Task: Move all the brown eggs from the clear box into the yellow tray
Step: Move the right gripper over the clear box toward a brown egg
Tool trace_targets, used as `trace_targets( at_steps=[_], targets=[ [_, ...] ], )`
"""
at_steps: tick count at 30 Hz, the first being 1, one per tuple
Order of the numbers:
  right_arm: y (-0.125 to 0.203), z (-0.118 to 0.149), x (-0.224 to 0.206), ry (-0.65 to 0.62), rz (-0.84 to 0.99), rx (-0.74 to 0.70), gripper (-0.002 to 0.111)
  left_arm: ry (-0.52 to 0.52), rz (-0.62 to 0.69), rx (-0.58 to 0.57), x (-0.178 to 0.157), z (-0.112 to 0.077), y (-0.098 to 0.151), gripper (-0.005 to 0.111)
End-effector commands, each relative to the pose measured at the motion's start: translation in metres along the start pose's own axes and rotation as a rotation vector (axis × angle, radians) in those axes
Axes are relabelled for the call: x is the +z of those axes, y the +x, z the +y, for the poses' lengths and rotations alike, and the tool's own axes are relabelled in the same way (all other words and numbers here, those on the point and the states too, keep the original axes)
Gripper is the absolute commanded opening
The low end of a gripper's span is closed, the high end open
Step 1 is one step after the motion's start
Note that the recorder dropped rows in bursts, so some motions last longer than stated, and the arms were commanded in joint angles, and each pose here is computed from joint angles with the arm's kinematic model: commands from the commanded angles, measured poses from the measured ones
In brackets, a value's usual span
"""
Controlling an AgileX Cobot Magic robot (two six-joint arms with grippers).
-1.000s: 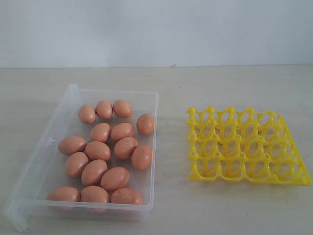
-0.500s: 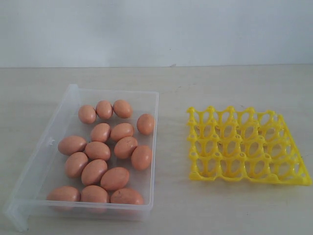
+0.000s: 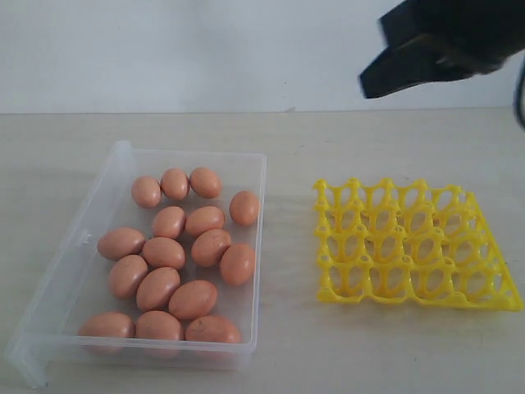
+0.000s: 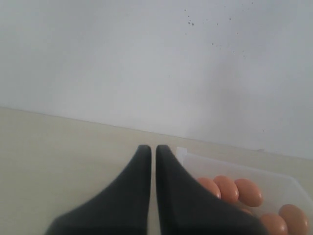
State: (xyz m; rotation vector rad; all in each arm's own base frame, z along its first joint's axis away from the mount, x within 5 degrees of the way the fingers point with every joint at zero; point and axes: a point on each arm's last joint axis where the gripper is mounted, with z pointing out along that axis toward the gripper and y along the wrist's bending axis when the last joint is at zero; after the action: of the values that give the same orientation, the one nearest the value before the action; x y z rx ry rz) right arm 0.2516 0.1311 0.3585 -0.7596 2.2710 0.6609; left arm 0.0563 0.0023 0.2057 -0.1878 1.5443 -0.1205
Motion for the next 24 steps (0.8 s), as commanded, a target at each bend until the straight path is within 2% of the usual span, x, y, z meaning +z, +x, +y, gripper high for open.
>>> trace_targets(
  at_steps=[1, 3, 5, 10, 16, 21, 24],
  targets=[
    [-0.009, 0.019, 0.062, 0.023, -0.039, -0.131, 0.0, 0.004, -0.001, -0.002, 0.0, 0.0, -0.001, 0.004],
    [-0.008, 0.028, 0.092, 0.056, -0.026, -0.243, 0.0, 0.004, -0.001, -0.002, 0.0, 0.0, -0.001, 0.004],
    [-0.008, 0.031, 0.118, 0.083, -0.005, -0.292, 0.0, 0.004, -0.001, -0.002, 0.0, 0.0, -0.001, 0.004],
    [-0.015, 0.02, 0.167, 0.083, 0.079, -0.196, 0.0, 0.004, -0.001, -0.002, 0.0, 0.0, -0.001, 0.004],
    [-0.016, 0.01, 0.21, 0.061, 0.2, -0.285, 0.0, 0.004, -0.001, -0.002, 0.0, 0.0, -0.001, 0.004],
    [-0.018, 0.0, 0.231, 0.117, 0.233, -0.185, 0.0, 0.004, -0.001, -0.002, 0.0, 0.0, -0.001, 0.004],
    [-0.011, -0.013, 0.244, 0.213, 0.323, -0.153, 0.001, 0.004, -0.001, -0.002, 0.0, 0.0, -0.001, 0.004]
  ],
)
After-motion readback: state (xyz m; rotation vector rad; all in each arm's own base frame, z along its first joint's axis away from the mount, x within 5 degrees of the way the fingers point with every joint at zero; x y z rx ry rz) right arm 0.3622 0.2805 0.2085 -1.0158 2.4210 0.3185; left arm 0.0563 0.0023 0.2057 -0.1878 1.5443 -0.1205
